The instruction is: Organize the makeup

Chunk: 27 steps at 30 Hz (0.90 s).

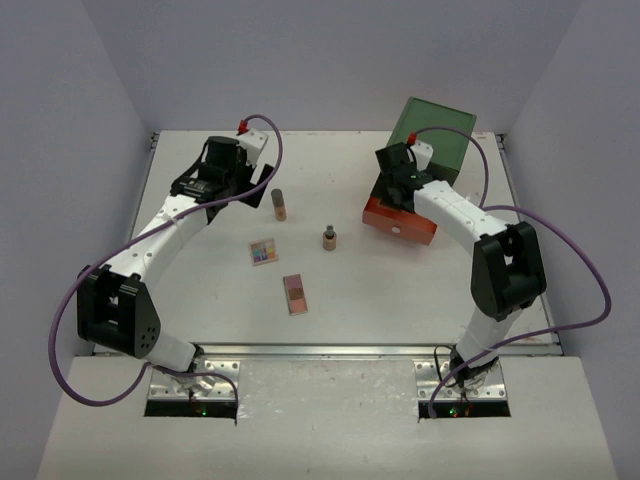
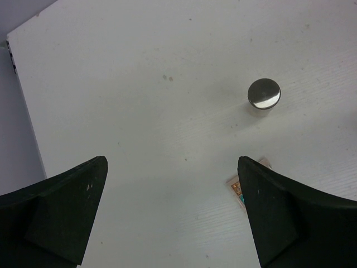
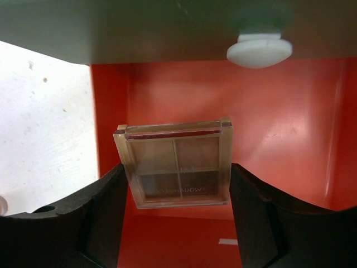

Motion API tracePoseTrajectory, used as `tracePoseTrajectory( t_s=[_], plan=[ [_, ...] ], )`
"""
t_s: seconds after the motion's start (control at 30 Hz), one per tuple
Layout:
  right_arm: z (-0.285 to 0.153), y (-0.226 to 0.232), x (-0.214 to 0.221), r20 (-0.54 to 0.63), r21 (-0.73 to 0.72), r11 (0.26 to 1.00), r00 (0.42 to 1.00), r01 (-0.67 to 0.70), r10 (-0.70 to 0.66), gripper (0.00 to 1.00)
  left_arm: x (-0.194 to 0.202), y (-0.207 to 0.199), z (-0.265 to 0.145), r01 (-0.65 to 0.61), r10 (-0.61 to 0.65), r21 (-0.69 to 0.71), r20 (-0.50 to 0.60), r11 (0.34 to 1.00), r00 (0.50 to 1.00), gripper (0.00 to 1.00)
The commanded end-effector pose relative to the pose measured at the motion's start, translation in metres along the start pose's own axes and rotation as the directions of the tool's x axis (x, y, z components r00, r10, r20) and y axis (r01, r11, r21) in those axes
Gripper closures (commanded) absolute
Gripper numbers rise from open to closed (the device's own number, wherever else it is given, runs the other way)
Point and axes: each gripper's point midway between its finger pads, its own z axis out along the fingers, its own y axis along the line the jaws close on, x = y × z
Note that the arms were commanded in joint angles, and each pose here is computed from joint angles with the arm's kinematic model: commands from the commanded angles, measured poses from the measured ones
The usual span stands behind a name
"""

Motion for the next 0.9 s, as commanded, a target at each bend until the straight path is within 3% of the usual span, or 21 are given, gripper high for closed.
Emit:
tracePoseTrajectory(
  t_s=[0.0,0.03,0.2,0.3,0.47,0.6,0.77,0.87],
  plan=[
    [-0.001,0.008,-0.013,0.011,-0.004,0.997,0.997,-0.074,0.074,0.31,0.012,0.002,-0.001,-0.031,0.031,0.004,-0.017,1.0,0.999,0.0],
    [0.0,0.007,-0.013,0.008,-0.001,0.996,0.996,-0.086,0.086,0.24,0.018,0.001,0.0,-0.041,0.041,0.006,-0.031,0.999,0.999,0.0],
    [-0.005,0.013,-0.024,0.024,-0.022,0.997,0.997,-0.073,0.073,0.13,0.04,-0.012,0.005,-0.12,0.126,0.08,-0.072,0.989,0.989,0.0],
    [-0.01,0.017,-0.033,0.04,-0.044,0.999,0.999,-0.027,0.029,0.05,0.067,-0.035,0.007,-0.258,0.286,0.242,-0.09,0.935,0.954,0.0],
    [-0.025,0.022,-0.046,0.077,-0.111,0.994,0.997,0.021,-0.013,0.04,0.107,-0.065,0.01,-0.363,0.433,0.433,-0.073,0.826,0.898,0.0],
    [-0.04,0.022,-0.054,0.11,-0.151,0.985,0.991,0.087,-0.07,0.04,0.12,-0.095,0.005,-0.435,0.512,0.589,0.042,0.681,0.858,0.0],
    [-0.053,0.017,-0.065,0.164,-0.155,0.982,0.983,0.112,-0.086,0.02,0.13,-0.116,0.01,-0.458,0.522,0.668,0.12,0.587,0.844,0.0],
    [-0.059,0.016,-0.069,0.177,-0.166,0.978,0.979,0.128,-0.099,0.02,0.145,-0.122,0.023,-0.453,0.553,0.7,0.1,0.552,0.827,0.0]
  ],
)
